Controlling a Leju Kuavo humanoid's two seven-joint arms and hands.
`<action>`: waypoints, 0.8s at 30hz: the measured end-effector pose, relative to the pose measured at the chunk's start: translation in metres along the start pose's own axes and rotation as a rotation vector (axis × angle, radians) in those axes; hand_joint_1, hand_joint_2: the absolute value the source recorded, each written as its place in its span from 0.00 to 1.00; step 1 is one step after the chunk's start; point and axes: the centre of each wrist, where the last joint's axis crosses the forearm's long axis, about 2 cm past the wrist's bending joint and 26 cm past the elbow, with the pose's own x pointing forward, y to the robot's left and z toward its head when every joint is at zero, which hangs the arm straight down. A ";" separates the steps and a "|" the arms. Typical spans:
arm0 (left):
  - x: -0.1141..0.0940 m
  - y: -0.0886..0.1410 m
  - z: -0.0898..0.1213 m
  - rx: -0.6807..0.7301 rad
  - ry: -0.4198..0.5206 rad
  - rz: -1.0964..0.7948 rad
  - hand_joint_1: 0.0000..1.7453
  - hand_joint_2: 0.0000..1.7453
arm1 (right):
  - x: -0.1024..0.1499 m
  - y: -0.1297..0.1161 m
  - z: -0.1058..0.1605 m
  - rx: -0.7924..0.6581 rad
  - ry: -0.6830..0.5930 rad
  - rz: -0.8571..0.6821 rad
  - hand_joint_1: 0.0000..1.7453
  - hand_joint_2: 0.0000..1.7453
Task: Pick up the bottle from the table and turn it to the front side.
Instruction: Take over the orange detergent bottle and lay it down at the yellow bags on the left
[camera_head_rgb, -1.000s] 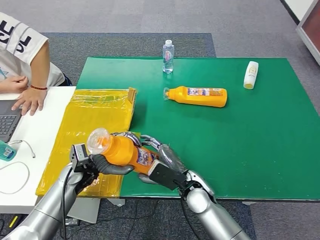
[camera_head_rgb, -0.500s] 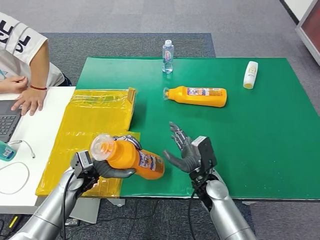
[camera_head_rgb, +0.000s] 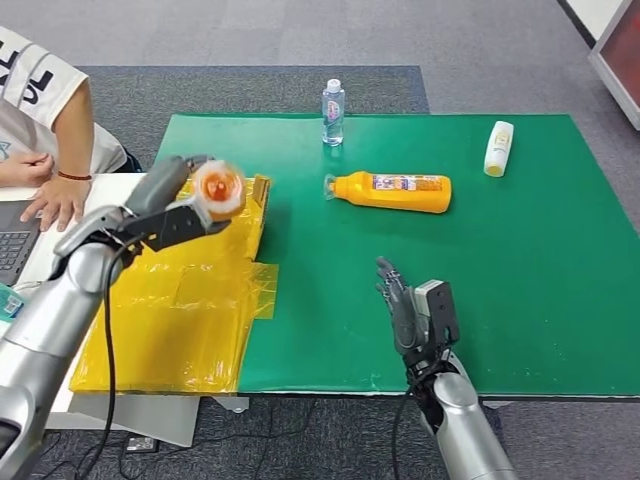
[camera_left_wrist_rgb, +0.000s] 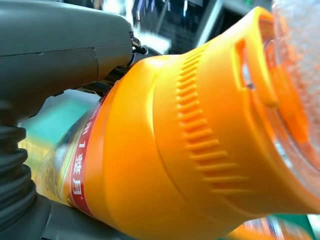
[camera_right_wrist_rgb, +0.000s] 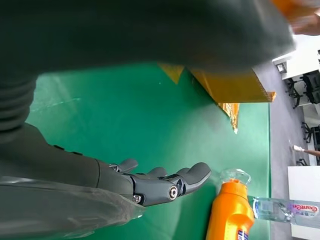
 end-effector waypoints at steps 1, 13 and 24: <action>0.004 0.012 -0.007 0.006 0.000 -0.033 1.00 1.00 | 0.000 0.001 0.000 0.000 0.002 0.001 0.00 0.00; 0.019 0.080 -0.054 -0.402 -0.054 0.060 1.00 1.00 | 0.003 0.011 -0.018 0.046 -0.025 -0.012 0.00 0.00; -0.032 0.094 -0.020 -0.640 0.089 0.324 1.00 1.00 | 0.007 0.027 -0.043 0.149 -0.029 -0.025 0.00 0.00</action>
